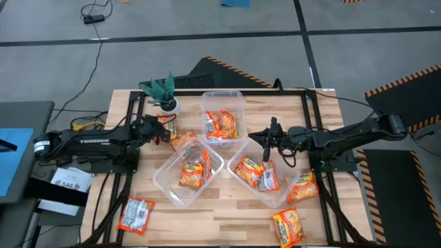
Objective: Sort Maruchan noodles
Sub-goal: Put the orange noodle pack into the bottom left transparent container
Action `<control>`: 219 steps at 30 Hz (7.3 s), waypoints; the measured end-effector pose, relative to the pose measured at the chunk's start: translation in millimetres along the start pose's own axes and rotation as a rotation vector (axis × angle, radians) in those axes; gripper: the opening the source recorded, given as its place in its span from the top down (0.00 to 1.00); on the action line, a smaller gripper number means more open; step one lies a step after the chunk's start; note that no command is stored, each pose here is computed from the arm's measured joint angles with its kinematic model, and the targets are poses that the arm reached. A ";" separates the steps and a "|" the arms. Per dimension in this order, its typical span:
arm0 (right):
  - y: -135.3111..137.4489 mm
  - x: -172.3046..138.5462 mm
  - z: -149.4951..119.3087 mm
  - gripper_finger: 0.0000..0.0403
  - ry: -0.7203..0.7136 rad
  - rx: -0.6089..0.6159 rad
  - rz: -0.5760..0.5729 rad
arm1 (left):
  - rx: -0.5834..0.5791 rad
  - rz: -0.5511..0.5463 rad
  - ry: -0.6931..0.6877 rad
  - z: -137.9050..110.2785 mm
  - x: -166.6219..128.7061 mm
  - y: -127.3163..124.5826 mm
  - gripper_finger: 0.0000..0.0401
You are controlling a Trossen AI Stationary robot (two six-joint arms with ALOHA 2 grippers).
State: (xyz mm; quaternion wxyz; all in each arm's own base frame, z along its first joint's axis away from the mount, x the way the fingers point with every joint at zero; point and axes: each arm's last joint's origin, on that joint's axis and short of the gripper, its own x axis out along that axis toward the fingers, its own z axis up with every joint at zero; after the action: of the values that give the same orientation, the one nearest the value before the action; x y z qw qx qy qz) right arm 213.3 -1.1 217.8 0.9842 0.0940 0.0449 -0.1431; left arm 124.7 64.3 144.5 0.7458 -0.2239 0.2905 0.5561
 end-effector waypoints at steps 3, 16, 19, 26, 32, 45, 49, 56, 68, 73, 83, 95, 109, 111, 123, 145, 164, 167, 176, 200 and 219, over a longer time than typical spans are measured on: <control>0.0 0.0 0.0 0.92 0.000 0.000 0.000 | -0.017 -0.033 0.008 -0.4 4.6 1.3 0.50; -0.1 0.0 0.0 0.92 -0.001 -0.001 -0.003 | -0.001 -0.150 0.052 -6.4 12.4 2.2 0.60; -0.1 0.0 0.0 0.92 -0.001 -0.001 -0.003 | 0.019 -0.149 0.061 -7.3 12.5 2.7 0.73; -0.1 0.0 0.1 0.92 -0.001 -0.001 -0.002 | 0.087 -0.150 0.057 -5.6 11.3 2.4 0.99; -0.2 -0.1 -0.3 0.92 0.003 -0.003 -0.003 | 0.104 -0.206 0.000 6.8 -4.2 -1.4 1.00; -0.3 -0.1 -0.6 0.92 0.006 -0.004 -0.004 | 0.049 -0.266 -0.229 17.7 -52.7 7.9 1.00; -0.2 -0.1 -0.6 0.92 0.006 -0.004 -0.004 | 0.037 -0.307 -0.319 18.5 -65.0 10.6 1.00; -0.2 -0.1 -0.6 0.92 0.006 -0.004 -0.004 | 0.052 -0.552 -0.429 22.6 -88.9 0.4 1.00; -0.3 -0.1 -0.6 0.92 0.006 -0.004 -0.004 | 0.119 -0.704 -0.504 18.1 -109.5 -8.4 1.00; -0.3 -0.1 -0.6 0.92 0.006 -0.003 -0.004 | 0.128 -0.600 -0.494 9.8 -99.7 -5.9 1.00; -0.2 -0.1 -0.6 0.92 0.006 -0.003 -0.004 | 0.127 -0.484 -0.395 4.3 -82.1 -1.2 0.78; -0.3 0.0 -0.7 0.92 0.007 -0.004 -0.004 | 0.127 -0.296 -0.129 1.8 -39.7 -8.0 0.37; -0.2 -0.1 -0.7 0.92 0.007 -0.005 -0.004 | 0.159 -0.196 0.096 -3.5 1.6 -17.3 0.34; -0.3 0.0 -0.7 0.92 0.007 -0.004 -0.004 | 0.156 -0.185 0.121 -5.0 5.3 -18.6 0.34; -0.3 0.0 -1.0 0.92 0.010 -0.005 -0.004 | 0.237 -0.212 0.176 -5.1 7.9 -21.1 0.83; -0.8 -0.1 -3.2 0.92 0.031 -0.012 -0.009 | 0.280 -0.278 -0.238 20.9 -65.8 -28.2 1.00; -0.8 -0.1 -3.4 0.92 0.032 -0.013 -0.009 | 0.375 -0.818 -0.700 11.4 -165.1 -54.6 1.00; -0.8 -0.1 -3.4 0.92 0.033 -0.013 -0.009 | 0.449 -0.916 -0.745 4.4 -177.8 -57.4 1.00; -0.9 -0.1 -3.4 0.92 0.033 -0.013 -0.009 | 0.688 -1.046 -0.700 -8.1 -192.6 -70.1 1.00; -0.8 -0.1 -3.1 0.92 0.030 -0.010 -0.008 | 0.783 -0.858 -0.581 -18.7 -191.8 -93.8 0.74; -0.7 -0.1 -2.8 0.92 0.027 -0.001 -0.008 | 0.572 -0.780 -0.621 0.6 -197.1 -78.0 0.47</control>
State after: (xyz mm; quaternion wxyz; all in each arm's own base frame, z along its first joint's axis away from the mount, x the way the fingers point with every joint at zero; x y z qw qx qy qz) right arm 212.8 -1.2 215.0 0.9830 0.0955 0.0584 -0.1458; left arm 157.7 -95.0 280.3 0.9770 0.0702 0.0926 0.1790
